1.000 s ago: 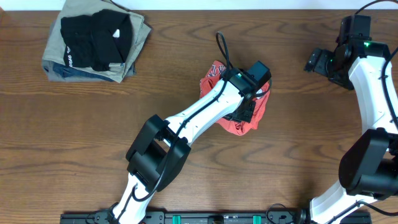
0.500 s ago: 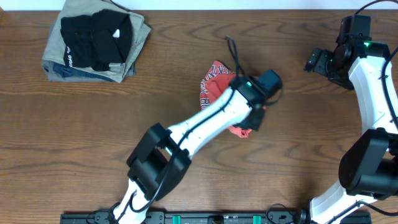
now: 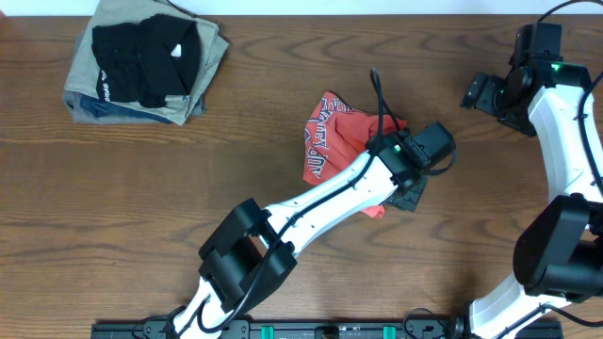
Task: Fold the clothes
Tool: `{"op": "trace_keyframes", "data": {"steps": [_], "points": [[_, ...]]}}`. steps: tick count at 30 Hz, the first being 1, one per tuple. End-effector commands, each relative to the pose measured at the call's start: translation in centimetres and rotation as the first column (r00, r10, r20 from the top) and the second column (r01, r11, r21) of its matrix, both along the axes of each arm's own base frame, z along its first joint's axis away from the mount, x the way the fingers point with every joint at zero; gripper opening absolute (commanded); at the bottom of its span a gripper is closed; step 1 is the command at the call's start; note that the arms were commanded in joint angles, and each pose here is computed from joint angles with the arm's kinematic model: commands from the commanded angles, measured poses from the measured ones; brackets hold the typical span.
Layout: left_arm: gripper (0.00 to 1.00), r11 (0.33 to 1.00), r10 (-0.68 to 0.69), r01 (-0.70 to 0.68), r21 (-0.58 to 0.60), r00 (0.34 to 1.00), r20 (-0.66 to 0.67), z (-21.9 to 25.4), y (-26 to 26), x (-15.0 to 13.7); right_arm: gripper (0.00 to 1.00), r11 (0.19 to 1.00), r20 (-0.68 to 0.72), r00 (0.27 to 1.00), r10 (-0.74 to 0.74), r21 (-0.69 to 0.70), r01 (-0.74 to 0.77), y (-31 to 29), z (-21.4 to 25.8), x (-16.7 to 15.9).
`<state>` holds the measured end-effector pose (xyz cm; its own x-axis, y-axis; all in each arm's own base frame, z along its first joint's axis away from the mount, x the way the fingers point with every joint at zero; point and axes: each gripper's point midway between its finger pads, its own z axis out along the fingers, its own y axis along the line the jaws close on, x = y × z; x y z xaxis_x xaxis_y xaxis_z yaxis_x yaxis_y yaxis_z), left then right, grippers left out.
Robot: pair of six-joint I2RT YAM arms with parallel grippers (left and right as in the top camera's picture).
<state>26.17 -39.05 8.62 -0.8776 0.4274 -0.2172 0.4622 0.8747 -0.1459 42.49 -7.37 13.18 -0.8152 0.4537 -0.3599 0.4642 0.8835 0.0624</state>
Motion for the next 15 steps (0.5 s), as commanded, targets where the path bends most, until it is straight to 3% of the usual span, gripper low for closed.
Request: {"op": "trace_keyframes", "data": {"steps": [1, 10, 12, 15], "points": [[0.29, 1.0, 0.005, -0.005, -0.004, 1.0, 0.01, 0.6, 0.1, 0.0, 0.99, 1.0, -0.006, 1.0, -0.02, -0.004, 0.02, -0.3, -0.2, -0.2], [0.29, 0.998, 0.061, -0.061, -0.008, 0.998, 0.009, 4.0, 2.8, 0.4, 0.99, 1.0, -0.006, 1.0, -0.02, -0.004, 0.02, -0.3, -0.2, -0.2], [0.41, 0.995, 0.104, -0.104, -0.008, 0.995, 0.005, 5.5, 4.6, 0.9, 0.99, 1.0, -0.006, 1.0, -0.02, -0.004, 0.02, -0.3, -0.2, -0.2], [0.73, 0.985, 0.17, -0.17, 0.02, 0.985, -0.001, 7.4, 8.2, 1.6, 0.99, 1.0, -0.006, 1.0, -0.02, -0.004, 0.02, -0.3, -0.2, -0.2]]}}
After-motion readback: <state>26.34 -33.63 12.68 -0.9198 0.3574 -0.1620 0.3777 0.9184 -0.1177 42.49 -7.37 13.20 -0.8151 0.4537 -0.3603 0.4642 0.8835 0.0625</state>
